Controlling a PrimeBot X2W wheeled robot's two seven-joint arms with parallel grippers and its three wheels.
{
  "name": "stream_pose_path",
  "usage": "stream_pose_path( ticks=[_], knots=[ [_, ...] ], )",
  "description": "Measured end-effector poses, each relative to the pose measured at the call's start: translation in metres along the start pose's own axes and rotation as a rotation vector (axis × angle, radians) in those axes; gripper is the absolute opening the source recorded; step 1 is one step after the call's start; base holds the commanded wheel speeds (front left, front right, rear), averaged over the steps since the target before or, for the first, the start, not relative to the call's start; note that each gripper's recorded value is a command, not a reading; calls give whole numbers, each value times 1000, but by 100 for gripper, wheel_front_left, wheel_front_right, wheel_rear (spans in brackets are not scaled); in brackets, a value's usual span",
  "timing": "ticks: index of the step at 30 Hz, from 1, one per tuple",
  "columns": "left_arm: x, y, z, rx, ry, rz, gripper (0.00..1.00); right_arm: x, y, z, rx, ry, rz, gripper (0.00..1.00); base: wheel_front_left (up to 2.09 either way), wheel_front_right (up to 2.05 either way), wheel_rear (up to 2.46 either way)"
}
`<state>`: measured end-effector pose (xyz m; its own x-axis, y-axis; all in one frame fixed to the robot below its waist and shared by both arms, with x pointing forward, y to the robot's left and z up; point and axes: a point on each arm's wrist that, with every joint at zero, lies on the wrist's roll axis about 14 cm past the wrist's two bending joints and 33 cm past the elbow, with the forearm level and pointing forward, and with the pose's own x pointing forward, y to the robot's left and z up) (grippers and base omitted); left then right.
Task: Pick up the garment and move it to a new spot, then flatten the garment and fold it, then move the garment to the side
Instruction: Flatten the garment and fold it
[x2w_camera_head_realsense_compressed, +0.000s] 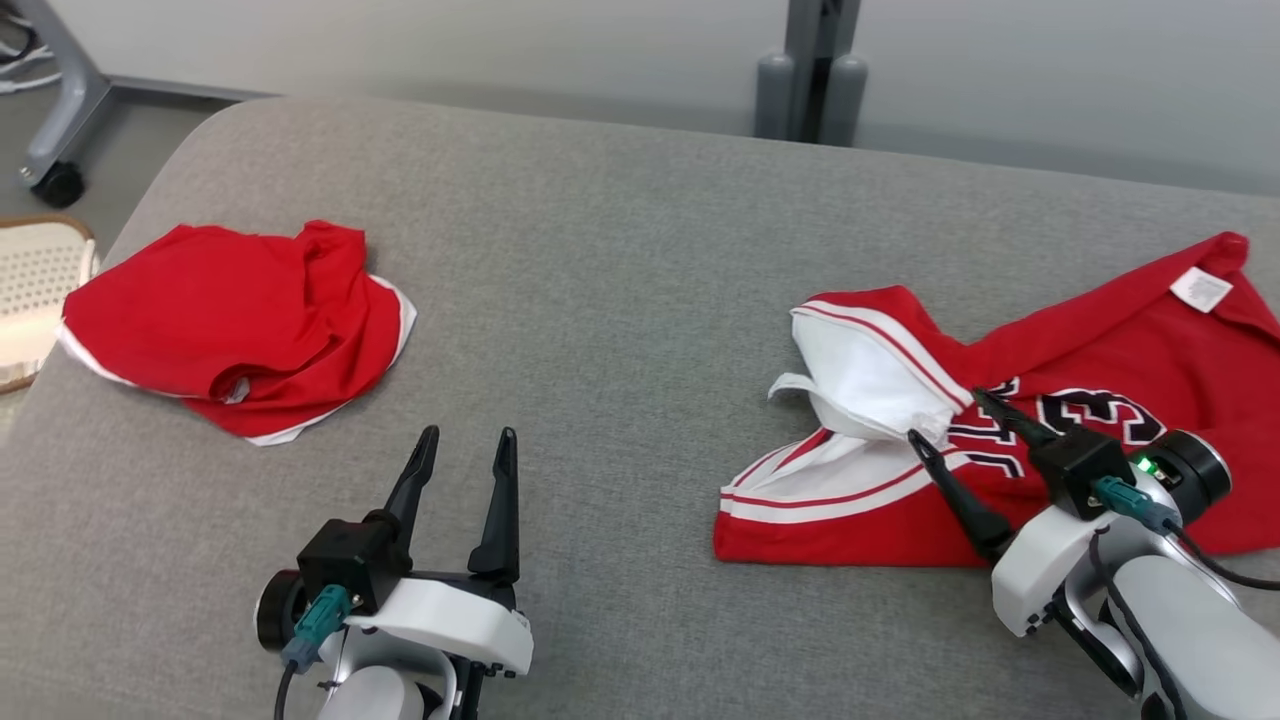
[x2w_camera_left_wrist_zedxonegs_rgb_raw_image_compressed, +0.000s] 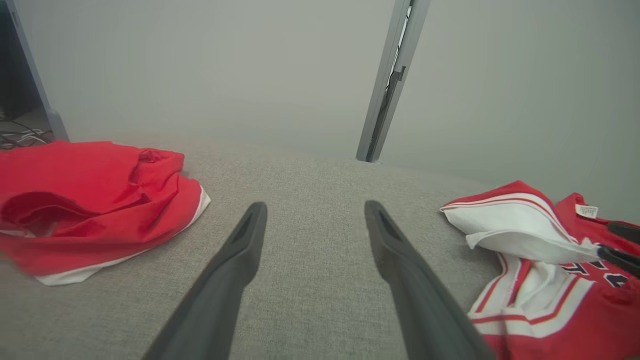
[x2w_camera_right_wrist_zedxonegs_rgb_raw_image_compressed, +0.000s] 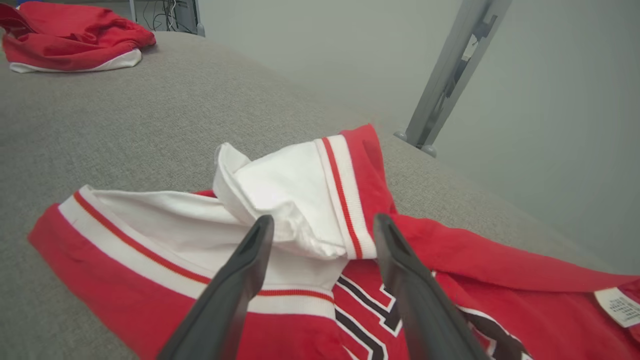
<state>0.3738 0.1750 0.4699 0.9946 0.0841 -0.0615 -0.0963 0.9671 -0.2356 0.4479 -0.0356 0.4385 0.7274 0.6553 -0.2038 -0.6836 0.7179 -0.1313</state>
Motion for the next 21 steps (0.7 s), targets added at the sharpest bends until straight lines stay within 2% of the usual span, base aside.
stream_pose_path(
  ticks=[5, 6, 8, 21],
  knots=[
    [0, 11, -1, 0, 5, 37, 100, 14, 11, -15, -14, 51, 69, 100, 0, 0, 0],
    [-1, 13, -1, 1, 7, 43, 100, 15, 12, -17, -6, 56, 72, 85, 0, 0, 0],
    [-2, 15, -2, 2, 9, 51, 100, 18, 15, -20, 3, 65, 87, 0, 0, 0, 0],
    [-3, 16, -1, -9, 9, 61, 100, 37, -8, 10, 27, -9, 63, 0, 0, 0, 0]
  ],
)
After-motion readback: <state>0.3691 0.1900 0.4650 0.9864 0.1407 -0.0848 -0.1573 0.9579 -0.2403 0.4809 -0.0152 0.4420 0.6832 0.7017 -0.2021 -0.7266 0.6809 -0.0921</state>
